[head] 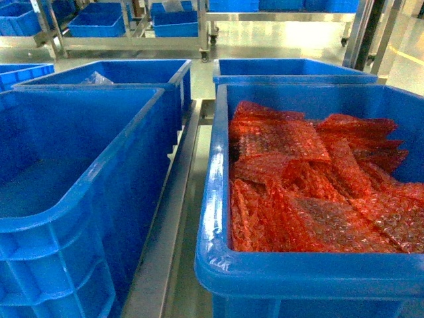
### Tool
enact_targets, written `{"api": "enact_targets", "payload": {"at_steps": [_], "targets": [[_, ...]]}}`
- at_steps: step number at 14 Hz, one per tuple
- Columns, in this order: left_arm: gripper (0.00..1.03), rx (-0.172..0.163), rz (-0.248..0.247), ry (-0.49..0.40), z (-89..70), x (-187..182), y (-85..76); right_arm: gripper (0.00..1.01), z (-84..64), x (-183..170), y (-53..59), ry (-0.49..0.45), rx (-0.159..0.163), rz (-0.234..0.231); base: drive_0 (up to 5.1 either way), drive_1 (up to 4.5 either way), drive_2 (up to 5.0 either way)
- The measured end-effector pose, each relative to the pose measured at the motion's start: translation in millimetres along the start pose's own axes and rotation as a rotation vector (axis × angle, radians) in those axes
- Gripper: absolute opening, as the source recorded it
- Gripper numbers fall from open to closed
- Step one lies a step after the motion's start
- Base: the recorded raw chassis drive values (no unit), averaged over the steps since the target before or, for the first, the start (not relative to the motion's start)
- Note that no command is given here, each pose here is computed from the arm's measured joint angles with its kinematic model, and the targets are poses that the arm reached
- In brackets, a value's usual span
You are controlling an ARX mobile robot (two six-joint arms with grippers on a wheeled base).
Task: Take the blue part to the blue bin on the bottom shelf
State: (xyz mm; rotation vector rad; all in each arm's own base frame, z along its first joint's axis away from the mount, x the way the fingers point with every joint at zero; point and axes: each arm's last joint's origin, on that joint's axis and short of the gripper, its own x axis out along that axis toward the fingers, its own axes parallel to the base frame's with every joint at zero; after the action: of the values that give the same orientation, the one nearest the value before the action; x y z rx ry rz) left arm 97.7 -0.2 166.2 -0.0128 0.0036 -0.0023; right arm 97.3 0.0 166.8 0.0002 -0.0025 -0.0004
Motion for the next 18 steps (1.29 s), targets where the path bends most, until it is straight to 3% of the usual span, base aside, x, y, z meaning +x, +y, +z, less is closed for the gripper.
{"api": "enact_targets", "payload": {"at_steps": [18], "targets": [[0.98, 0.0, 0.0, 0.0, 0.0, 0.0, 0.0, 0.98, 0.0, 0.0, 0.0, 0.0, 0.0, 0.0, 0.0, 0.0, 0.0]]}}
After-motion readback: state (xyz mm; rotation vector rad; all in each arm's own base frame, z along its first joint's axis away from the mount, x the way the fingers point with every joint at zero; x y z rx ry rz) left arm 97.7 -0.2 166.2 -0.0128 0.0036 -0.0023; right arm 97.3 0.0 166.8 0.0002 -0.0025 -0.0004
